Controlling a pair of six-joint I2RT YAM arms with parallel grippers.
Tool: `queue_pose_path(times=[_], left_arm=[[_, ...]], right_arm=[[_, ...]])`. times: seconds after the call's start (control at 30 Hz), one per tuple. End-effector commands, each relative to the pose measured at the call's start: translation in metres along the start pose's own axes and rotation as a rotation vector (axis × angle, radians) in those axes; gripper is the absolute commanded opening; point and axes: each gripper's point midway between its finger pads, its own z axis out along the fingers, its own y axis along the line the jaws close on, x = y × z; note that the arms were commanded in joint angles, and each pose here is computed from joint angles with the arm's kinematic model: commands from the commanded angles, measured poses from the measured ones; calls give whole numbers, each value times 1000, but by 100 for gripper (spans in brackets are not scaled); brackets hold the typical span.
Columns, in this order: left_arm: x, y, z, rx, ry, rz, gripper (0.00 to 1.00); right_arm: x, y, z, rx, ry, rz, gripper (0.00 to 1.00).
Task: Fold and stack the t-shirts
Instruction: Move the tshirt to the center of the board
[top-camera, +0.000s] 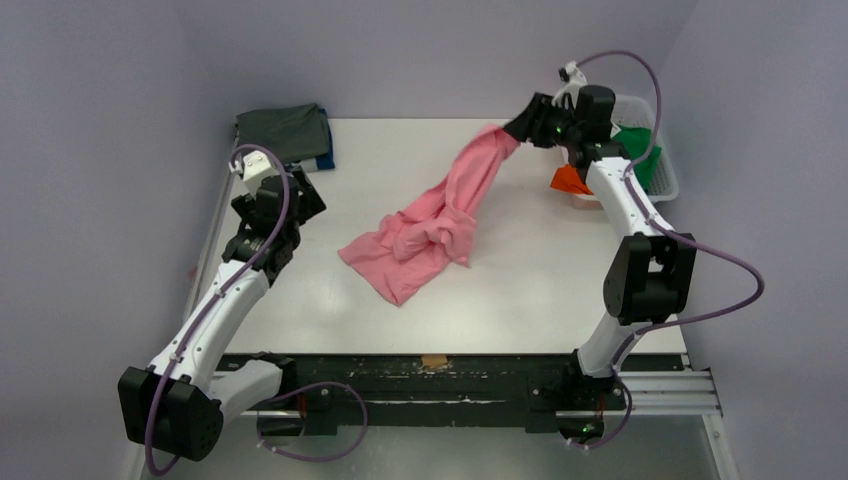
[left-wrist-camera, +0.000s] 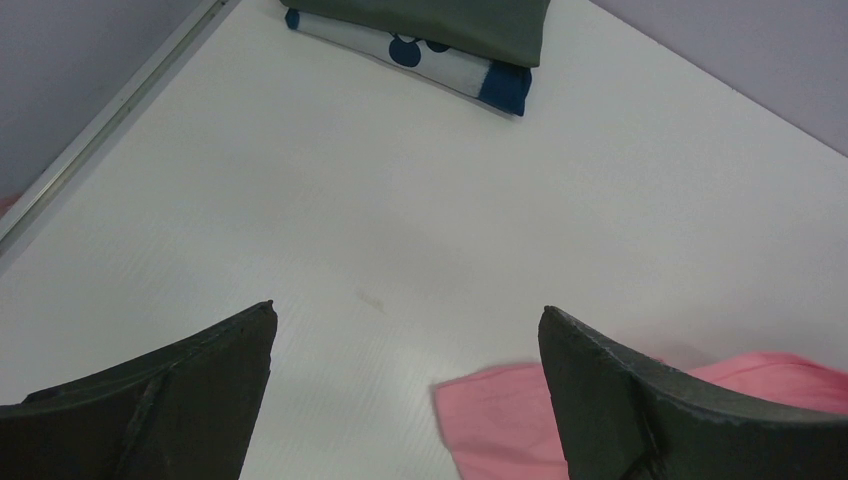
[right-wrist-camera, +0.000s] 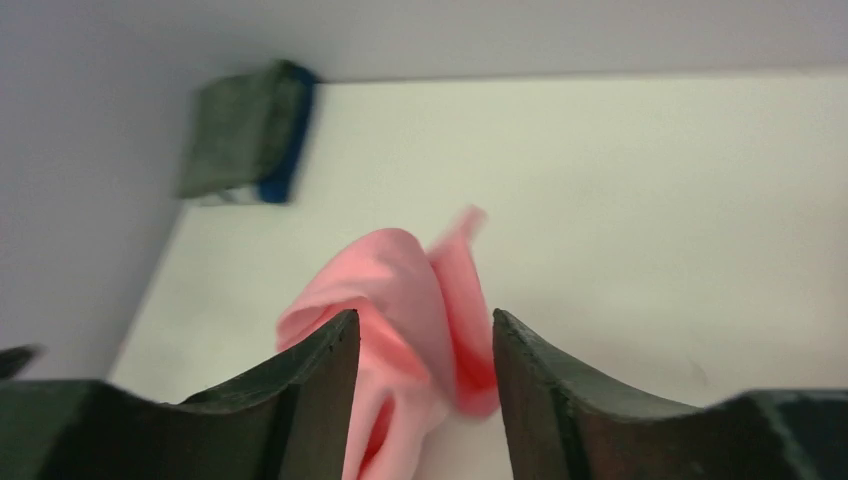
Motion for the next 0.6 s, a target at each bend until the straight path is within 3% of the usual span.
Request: queue_pose_path(times=[0.0, 0.03, 0.1, 0.33, 0.57], left_arm=[[12, 2, 3, -7, 46, -25, 100], [17, -2, 4, 7, 69, -18, 100], [32, -7, 7, 26, 130, -9, 100], [107, -30, 8, 141, 443, 11, 100], [157, -29, 10, 136, 612, -8, 99]], right_arm=[[60, -142, -28, 505, 54, 88, 62], [66, -153, -37, 576, 76, 63, 77], [75, -154, -44, 626, 107, 26, 82], [157, -113, -47, 625, 315, -45, 84], [265, -32, -44, 358, 634, -101, 81]])
